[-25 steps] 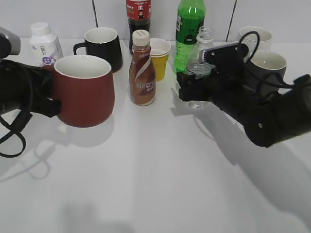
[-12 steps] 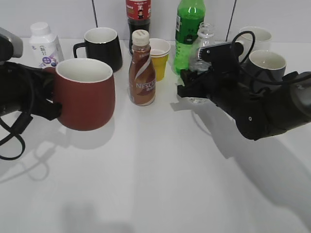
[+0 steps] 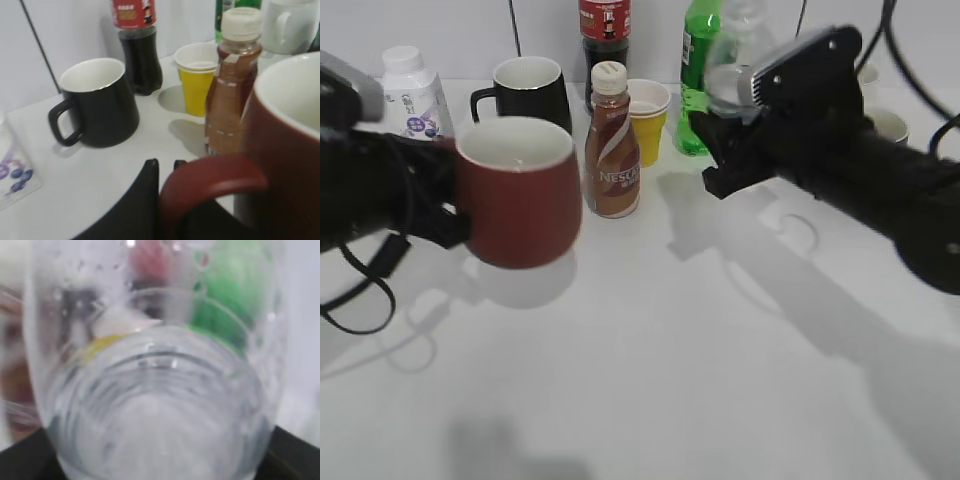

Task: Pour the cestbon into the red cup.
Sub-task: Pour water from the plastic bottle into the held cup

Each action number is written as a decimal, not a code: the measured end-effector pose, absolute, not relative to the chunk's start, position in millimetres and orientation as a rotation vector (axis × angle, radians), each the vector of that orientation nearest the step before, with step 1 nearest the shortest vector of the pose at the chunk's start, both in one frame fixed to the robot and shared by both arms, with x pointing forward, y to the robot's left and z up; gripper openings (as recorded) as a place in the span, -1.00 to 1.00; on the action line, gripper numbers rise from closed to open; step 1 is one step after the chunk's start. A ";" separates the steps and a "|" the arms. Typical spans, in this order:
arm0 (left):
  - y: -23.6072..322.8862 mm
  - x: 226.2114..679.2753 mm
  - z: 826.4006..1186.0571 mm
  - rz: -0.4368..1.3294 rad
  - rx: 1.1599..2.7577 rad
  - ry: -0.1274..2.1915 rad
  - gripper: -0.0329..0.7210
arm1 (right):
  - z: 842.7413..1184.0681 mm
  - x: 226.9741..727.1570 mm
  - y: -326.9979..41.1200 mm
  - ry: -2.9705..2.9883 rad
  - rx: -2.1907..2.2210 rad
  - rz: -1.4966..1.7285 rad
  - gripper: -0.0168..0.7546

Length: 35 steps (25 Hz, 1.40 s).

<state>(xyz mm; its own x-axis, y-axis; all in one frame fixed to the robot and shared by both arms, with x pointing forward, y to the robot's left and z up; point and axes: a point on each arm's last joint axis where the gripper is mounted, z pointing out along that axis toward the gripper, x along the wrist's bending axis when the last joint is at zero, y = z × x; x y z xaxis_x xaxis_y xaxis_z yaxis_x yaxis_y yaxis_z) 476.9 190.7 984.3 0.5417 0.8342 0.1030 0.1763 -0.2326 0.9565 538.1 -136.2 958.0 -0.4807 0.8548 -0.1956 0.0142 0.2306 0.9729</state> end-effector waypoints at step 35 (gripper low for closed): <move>121.8 523.2 932.0 0.617 1.854 0.490 -0.78 | 957.5 541.7 -111.8 1.769 -0.268 0.816 0.26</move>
<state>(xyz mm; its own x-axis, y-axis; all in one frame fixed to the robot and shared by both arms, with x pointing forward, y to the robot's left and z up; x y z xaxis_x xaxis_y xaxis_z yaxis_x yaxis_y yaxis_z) 523.2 121.8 932.0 0.7816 0.5962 0.1833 0.0433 -0.3449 0.9376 541.7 -111.8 957.5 -0.3598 0.2136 -0.9083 -0.5527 0.7356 0.3918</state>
